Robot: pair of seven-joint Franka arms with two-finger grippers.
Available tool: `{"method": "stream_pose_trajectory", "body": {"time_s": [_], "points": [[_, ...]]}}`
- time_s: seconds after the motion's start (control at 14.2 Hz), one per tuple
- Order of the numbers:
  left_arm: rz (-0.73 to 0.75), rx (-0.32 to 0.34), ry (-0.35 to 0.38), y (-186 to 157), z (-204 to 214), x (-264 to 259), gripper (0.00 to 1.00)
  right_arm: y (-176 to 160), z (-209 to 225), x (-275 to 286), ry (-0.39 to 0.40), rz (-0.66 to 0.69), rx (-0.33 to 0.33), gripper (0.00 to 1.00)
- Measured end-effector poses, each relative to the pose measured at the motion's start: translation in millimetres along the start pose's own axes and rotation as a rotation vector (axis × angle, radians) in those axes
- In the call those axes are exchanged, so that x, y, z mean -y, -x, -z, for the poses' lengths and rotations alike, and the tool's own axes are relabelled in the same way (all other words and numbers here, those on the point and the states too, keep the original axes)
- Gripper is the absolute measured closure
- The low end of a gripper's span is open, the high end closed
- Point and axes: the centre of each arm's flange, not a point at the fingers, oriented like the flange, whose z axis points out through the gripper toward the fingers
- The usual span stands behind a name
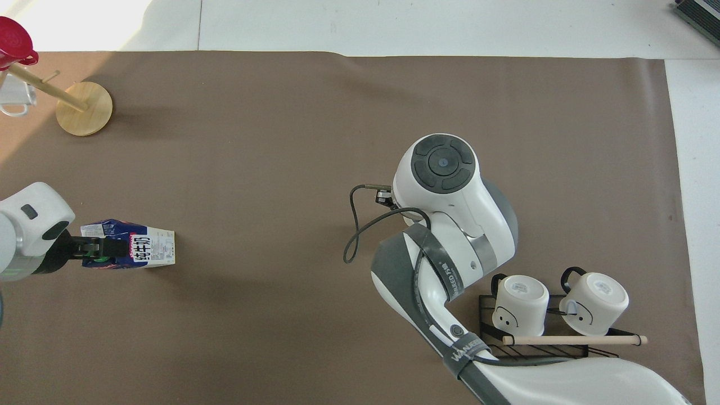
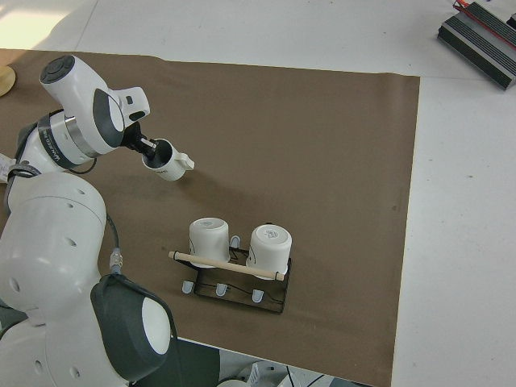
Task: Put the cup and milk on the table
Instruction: 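Carry the mug toward the table center while the left gripper lifts the carton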
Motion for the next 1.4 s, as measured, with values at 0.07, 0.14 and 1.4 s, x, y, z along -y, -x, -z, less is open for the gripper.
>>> {"method": "stream_pose_trajectory", "body": {"time_s": [0.07, 0.14, 1.4], "points": [[0.000, -0.001, 0.000, 0, 0, 0, 0.00, 4, -6, 7, 0.003, 0.003, 0.006, 0.96], [-0.002, -0.004, 0.000, 0, 0, 0, 0.00, 7, -9, 10, 0.006, 0.008, 0.011, 0.96], [-0.052, -0.023, -0.003, -3, 2, -2, 0.43, 43, -20, 52, -0.020, -0.015, 0.034, 0.96]]}}
